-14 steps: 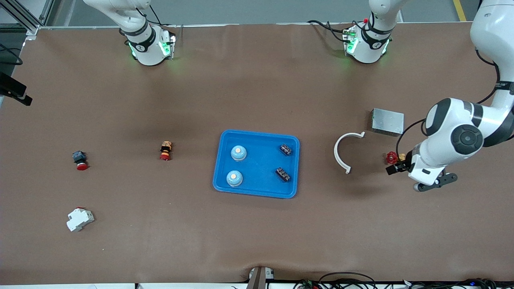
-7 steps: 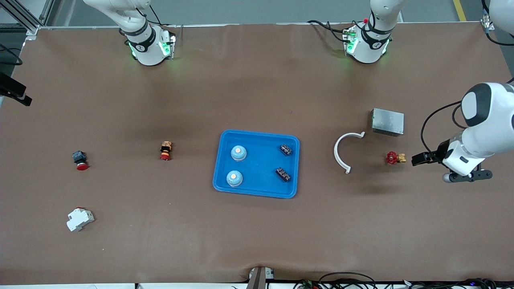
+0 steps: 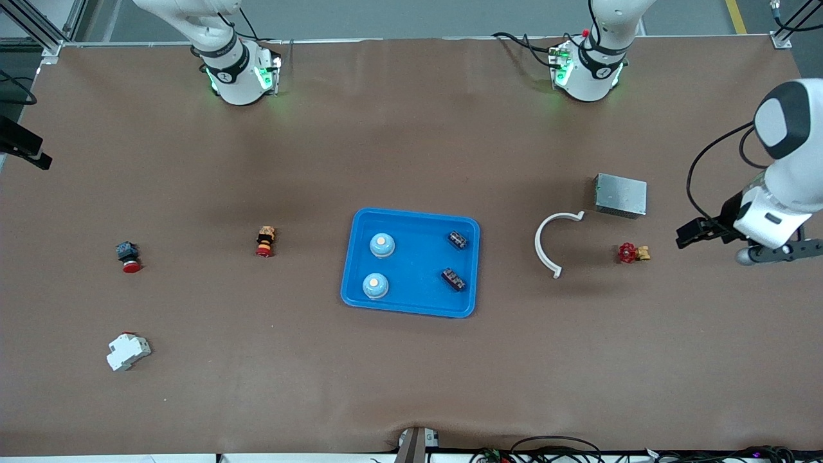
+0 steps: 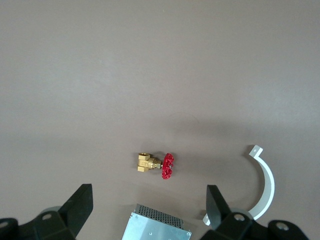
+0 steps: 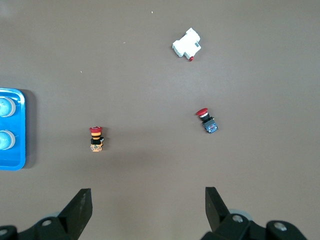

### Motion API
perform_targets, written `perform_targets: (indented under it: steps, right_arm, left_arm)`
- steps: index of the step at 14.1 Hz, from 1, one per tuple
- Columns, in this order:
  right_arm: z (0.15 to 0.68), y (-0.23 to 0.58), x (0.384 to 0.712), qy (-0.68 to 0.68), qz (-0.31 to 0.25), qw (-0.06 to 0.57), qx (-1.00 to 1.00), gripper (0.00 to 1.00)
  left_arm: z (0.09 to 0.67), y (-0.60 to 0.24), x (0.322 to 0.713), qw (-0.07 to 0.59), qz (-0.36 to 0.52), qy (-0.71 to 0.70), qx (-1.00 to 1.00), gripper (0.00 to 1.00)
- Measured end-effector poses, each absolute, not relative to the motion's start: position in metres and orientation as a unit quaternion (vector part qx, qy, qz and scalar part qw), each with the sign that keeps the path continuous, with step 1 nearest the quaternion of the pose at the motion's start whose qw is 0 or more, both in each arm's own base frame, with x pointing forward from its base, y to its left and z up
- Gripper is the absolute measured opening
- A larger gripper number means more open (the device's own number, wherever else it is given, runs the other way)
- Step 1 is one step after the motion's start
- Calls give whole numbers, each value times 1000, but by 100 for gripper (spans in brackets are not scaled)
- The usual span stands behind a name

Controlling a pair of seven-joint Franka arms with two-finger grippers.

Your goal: Place electrolytic capacitor and blue bell in tray

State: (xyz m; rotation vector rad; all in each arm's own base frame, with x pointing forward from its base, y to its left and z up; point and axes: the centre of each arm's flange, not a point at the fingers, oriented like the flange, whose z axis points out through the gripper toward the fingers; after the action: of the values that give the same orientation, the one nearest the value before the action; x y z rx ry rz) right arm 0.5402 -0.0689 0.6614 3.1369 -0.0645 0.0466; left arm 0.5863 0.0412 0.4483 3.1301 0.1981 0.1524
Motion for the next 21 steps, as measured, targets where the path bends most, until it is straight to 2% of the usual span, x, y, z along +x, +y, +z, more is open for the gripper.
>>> perform_targets:
  steps: [5,21]
  right_arm:
    - [661,-68,540,-20,14,2,1000,100]
    - [662,-67,542,11,20,10,1000,100]
  left_arm:
    - [499,32,569,-34,85,67,994,100]
    - [581,39,572,-8,50,47,998,100]
